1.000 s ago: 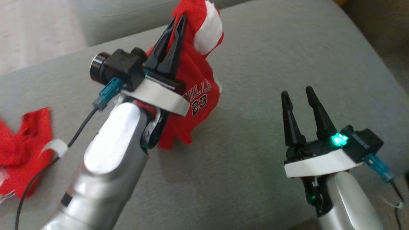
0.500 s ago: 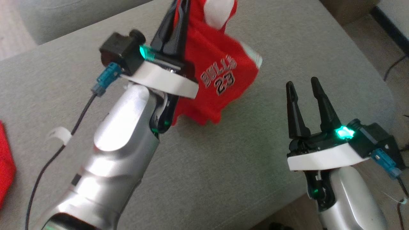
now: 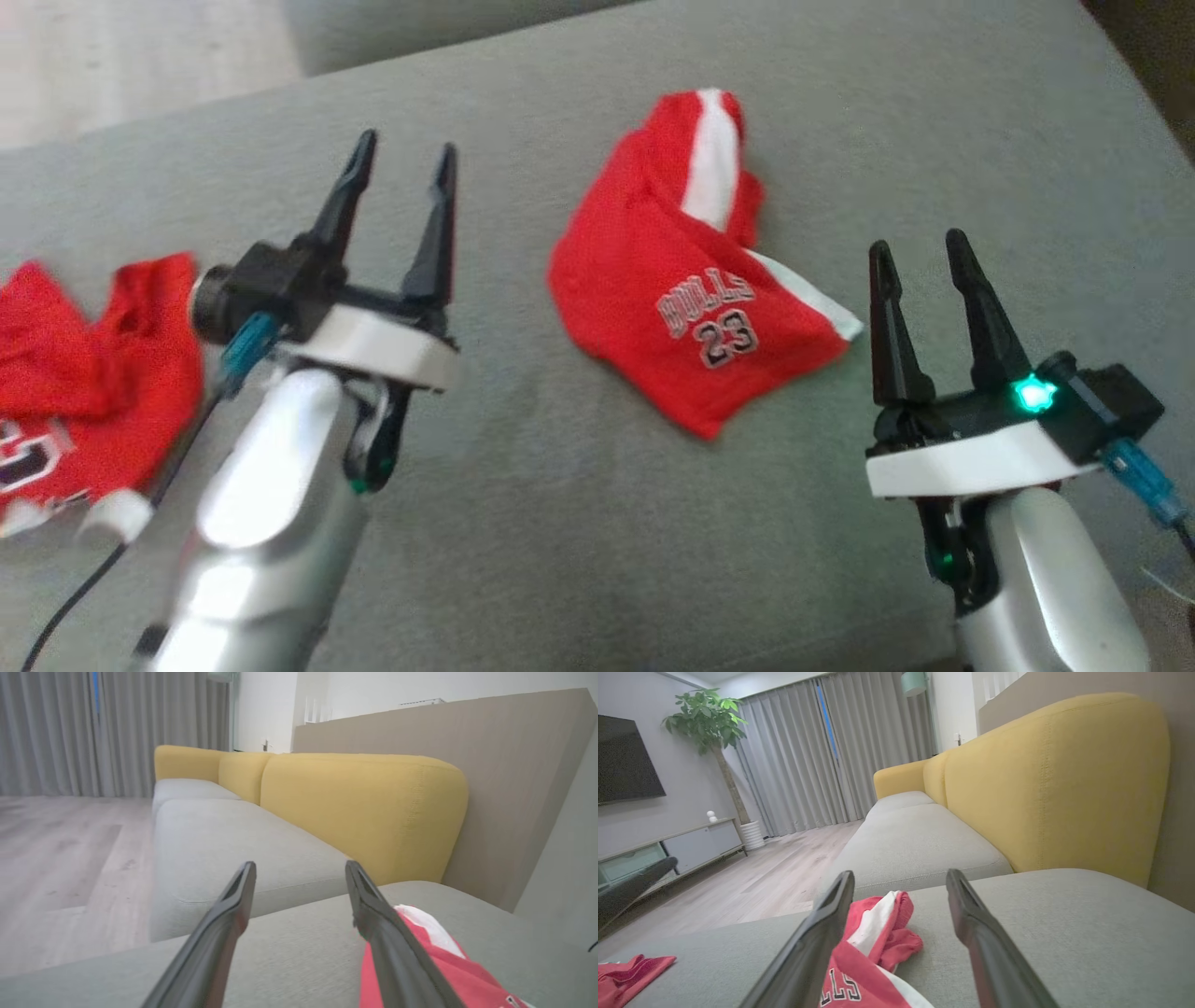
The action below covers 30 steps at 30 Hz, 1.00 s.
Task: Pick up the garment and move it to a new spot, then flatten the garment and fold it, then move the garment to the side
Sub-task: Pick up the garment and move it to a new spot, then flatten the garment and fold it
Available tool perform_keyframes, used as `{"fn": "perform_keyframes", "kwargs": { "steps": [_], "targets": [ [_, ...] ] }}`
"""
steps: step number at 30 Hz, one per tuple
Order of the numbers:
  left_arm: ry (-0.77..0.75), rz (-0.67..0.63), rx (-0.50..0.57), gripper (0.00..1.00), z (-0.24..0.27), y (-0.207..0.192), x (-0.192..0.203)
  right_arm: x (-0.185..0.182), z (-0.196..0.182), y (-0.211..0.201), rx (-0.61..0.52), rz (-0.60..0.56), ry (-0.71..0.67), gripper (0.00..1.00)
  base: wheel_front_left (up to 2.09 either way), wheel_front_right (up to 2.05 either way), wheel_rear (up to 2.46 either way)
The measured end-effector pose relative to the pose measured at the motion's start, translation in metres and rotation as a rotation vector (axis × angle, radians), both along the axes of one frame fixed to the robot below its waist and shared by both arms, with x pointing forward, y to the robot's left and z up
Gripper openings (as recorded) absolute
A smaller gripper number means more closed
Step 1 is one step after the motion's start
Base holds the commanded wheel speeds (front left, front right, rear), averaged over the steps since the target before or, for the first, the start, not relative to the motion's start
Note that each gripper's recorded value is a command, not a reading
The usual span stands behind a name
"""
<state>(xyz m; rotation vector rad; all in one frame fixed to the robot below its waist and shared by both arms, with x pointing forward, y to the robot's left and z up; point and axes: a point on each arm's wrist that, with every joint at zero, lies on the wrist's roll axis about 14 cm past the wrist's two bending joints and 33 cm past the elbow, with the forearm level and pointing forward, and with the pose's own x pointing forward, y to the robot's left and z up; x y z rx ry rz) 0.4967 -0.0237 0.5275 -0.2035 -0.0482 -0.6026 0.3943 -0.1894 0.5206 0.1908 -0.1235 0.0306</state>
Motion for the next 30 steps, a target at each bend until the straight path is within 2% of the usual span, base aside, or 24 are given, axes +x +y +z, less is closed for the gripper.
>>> {"fn": "perform_keyframes", "kwargs": {
  "steps": [4, 8, 13, 17, 21, 30],
  "targets": [
    [-0.044, 0.116, 0.05, 1.0, 0.003, 0.054, -0.011, 0.001, -0.007, 0.018, -0.005, 0.05, 0.017, 1.0, 0.0, 0.0, 0.0],
    [-0.03, 0.209, 0.117, 1.0, -0.012, 0.099, -0.04, -0.001, -0.011, 0.035, -0.003, 0.1, 0.029, 1.0, 0.0, 0.0, 0.0],
    [0.004, 0.317, 0.117, 1.0, -0.024, 0.137, -0.082, -0.005, -0.008, 0.055, 0.002, 0.156, 0.019, 1.0, 0.0, 0.0, 0.0],
    [0.037, 0.392, 0.079, 1.0, -0.03, 0.151, -0.108, -0.01, -0.011, 0.067, 0.003, 0.192, 0.028, 1.0, 0.0, 0.0, 0.0],
    [0.026, 0.43, 0.044, 1.0, -0.024, 0.153, -0.118, -0.014, -0.012, 0.072, 0.003, 0.206, 0.032, 1.0, 0.0, 0.0, 0.0],
    [0.016, 0.409, 0.052, 1.0, -0.024, 0.149, -0.117, -0.007, -0.016, 0.069, -0.019, 0.199, 0.041, 1.0, 0.0, 0.0, 0.0]
  ]
}}
